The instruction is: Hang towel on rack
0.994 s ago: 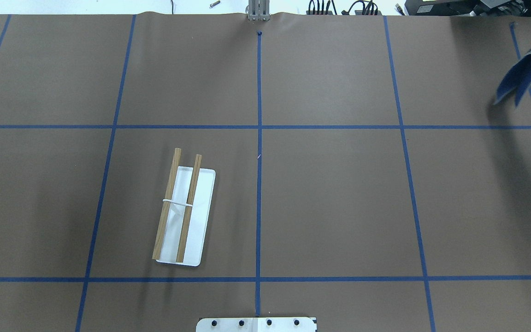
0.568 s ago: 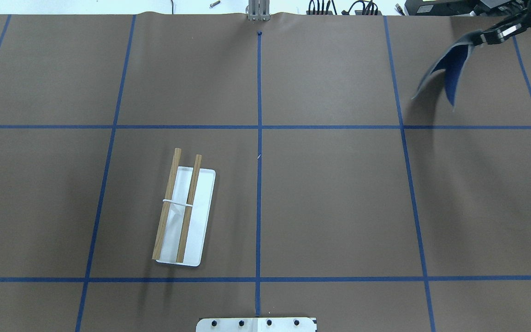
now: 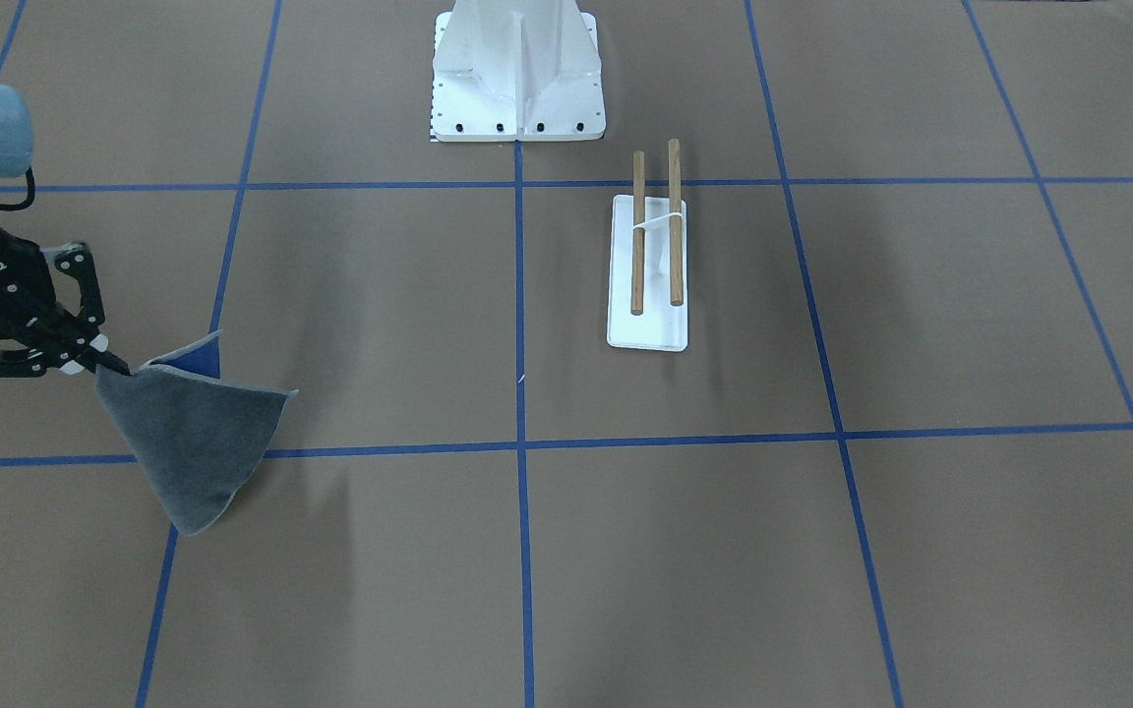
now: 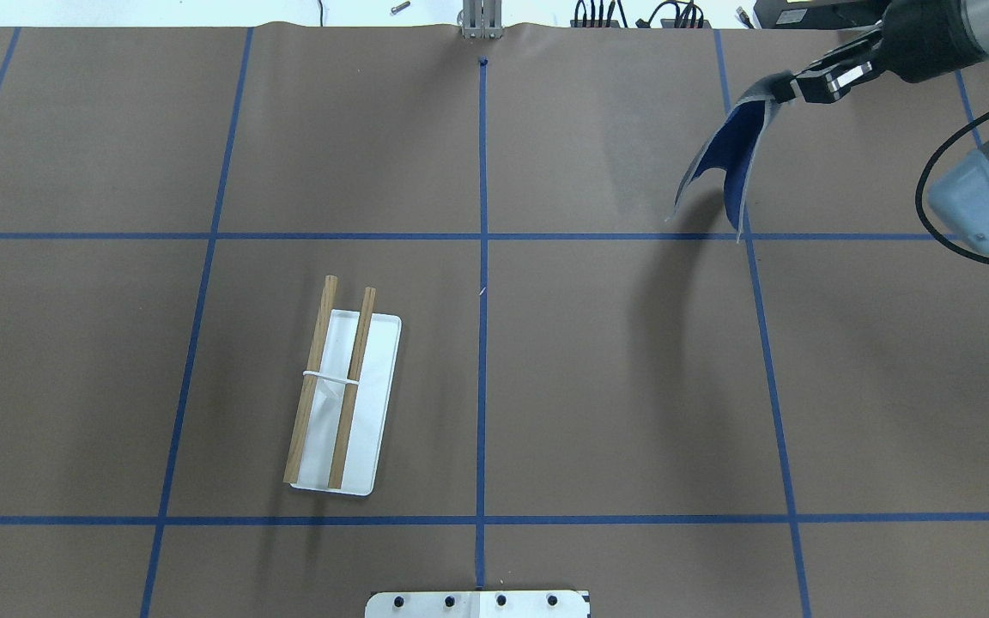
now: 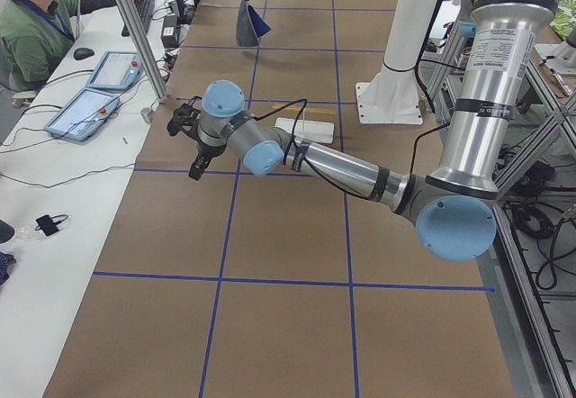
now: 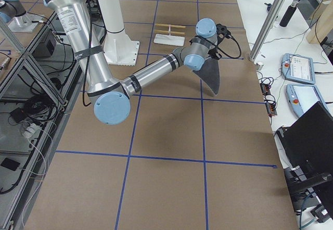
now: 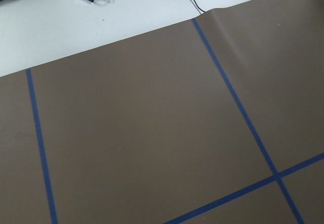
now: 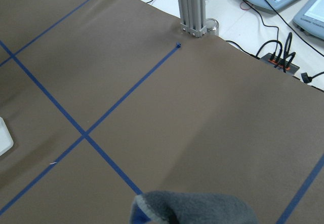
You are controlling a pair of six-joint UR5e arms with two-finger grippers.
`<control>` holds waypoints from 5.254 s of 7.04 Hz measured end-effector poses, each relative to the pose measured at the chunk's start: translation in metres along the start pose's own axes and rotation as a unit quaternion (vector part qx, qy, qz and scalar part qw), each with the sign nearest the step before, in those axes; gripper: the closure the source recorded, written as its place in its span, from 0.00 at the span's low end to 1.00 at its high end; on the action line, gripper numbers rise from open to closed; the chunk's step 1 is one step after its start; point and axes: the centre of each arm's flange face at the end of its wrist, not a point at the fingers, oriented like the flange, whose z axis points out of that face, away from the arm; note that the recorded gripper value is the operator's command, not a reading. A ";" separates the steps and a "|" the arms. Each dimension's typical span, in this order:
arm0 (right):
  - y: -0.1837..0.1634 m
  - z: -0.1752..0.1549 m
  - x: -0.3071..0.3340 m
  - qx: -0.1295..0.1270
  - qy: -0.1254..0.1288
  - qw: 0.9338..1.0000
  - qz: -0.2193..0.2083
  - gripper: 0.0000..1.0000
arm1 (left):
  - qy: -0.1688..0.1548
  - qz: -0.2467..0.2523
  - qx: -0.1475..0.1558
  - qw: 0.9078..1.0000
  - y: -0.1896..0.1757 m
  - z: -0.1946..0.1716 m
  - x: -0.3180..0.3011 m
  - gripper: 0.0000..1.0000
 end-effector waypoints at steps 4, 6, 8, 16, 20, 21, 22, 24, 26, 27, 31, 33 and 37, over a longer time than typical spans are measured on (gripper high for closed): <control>-0.013 0.056 -0.150 0.055 -0.012 0.998 -0.042 1.00 | 0.073 -0.225 -0.029 0.971 -0.054 0.063 0.183 0.02; -0.009 0.075 -0.204 0.087 -0.004 0.995 -0.037 1.00 | 0.088 -0.324 -0.038 0.941 -0.070 0.088 0.263 0.02; -0.008 0.084 -0.244 0.114 0.000 0.993 -0.035 1.00 | 0.098 -0.402 -0.044 0.909 -0.081 0.098 0.314 0.02; -0.033 0.094 -0.309 0.223 0.058 0.973 0.011 1.00 | 0.131 -0.489 -0.109 0.856 -0.027 0.114 0.440 0.02; -0.033 0.092 -0.295 0.272 0.112 0.953 0.077 1.00 | 0.143 -0.546 -0.106 0.819 -0.024 0.094 0.455 0.02; -0.033 0.092 -0.293 0.285 0.123 0.946 0.097 1.00 | 0.142 -0.567 -0.097 0.805 -0.027 0.092 0.455 0.02; -0.033 0.091 -0.293 0.295 0.128 0.940 0.113 1.00 | 0.141 -0.589 -0.090 0.791 -0.029 0.092 0.454 0.02; -0.031 0.090 -0.303 0.313 0.132 0.931 0.132 1.00 | 0.144 -0.625 -0.079 0.763 -0.033 0.089 0.455 0.02; -0.027 0.093 -0.320 0.329 0.136 0.923 0.148 1.00 | 0.148 -0.649 -0.078 0.743 -0.036 0.086 0.459 0.02; -0.026 0.094 -0.324 0.331 0.136 0.922 0.150 1.00 | 0.149 -0.654 -0.079 0.737 -0.036 0.086 0.460 0.02; -0.026 0.094 -0.325 0.337 0.140 0.918 0.154 1.00 | 0.152 -0.664 -0.084 0.727 -0.034 0.084 0.463 0.02; -0.026 0.094 -0.322 0.346 0.152 0.913 0.156 1.00 | 0.158 -0.661 -0.083 0.729 -0.034 0.076 0.464 0.02; -0.040 0.084 -0.328 0.375 0.157 0.898 0.171 1.00 | 0.159 -0.664 -0.087 0.726 -0.033 0.075 0.467 0.02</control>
